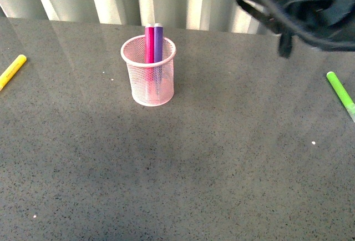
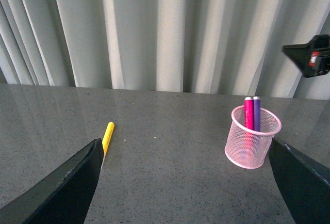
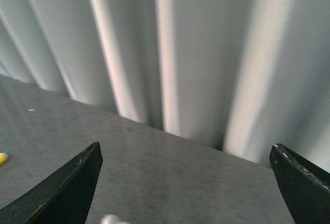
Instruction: Insert purple and pink pens into pink cup
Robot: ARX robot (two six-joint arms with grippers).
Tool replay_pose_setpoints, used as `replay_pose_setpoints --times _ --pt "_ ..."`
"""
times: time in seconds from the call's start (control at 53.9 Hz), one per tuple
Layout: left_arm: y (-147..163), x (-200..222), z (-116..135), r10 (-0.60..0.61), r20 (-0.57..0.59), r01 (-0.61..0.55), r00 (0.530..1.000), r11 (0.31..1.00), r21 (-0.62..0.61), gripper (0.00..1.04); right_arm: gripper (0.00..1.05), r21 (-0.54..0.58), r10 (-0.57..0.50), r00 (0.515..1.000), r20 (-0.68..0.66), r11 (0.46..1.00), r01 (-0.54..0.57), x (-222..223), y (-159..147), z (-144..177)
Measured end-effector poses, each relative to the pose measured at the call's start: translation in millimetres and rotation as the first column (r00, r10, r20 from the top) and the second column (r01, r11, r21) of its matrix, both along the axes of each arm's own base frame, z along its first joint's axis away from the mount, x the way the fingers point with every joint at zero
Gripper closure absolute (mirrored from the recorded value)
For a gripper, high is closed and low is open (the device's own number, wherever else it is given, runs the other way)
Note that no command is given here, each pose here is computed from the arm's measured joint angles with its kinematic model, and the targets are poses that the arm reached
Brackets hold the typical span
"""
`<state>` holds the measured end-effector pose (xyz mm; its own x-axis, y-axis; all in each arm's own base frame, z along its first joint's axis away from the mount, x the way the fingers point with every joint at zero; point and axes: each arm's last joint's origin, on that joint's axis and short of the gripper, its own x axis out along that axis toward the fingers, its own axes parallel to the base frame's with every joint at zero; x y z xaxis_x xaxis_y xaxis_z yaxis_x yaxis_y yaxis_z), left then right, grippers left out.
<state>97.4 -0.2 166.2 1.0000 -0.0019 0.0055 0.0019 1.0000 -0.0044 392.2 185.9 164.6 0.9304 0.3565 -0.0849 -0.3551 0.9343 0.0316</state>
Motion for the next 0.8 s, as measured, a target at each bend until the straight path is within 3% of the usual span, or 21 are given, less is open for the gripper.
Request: replay_pose_setpoints --times 0.074,0.13,0.334,0.464,0.613,0.798 --pt "0.0 0.0 0.0 0.0 0.0 0.0 1.0 1.0 0.0 0.07 0.07 -0.077 -0.168 0.985 -0.031 0.983 0.165 -12.6 -33.6 9.5" --pt "0.0 0.0 0.0 0.0 0.0 0.0 1.0 1.0 0.0 0.07 0.07 -0.103 -0.23 0.972 -0.041 0.969 0.224 -19.4 -47.6 13.1" --pt "0.0 0.0 0.0 0.0 0.0 0.0 1.0 1.0 0.0 0.07 0.1 -0.095 -0.271 0.963 -0.008 0.958 0.269 -21.9 -53.3 15.1" --pt "0.1 0.0 0.0 0.002 0.0 -0.002 1.0 1.0 0.0 0.07 0.32 -0.024 -0.311 0.946 0.087 0.949 0.314 -49.7 -71.7 11.8" --pt "0.0 0.0 0.0 0.0 0.0 0.0 1.0 1.0 0.0 0.07 0.62 -0.01 -0.346 0.933 0.1 0.937 0.349 -93.5 -113.8 11.9" --pt "0.0 0.0 0.0 0.0 0.0 0.0 1.0 1.0 0.0 0.07 0.91 -0.013 -0.346 0.934 0.094 0.937 0.349 -129.8 -137.2 -0.3"
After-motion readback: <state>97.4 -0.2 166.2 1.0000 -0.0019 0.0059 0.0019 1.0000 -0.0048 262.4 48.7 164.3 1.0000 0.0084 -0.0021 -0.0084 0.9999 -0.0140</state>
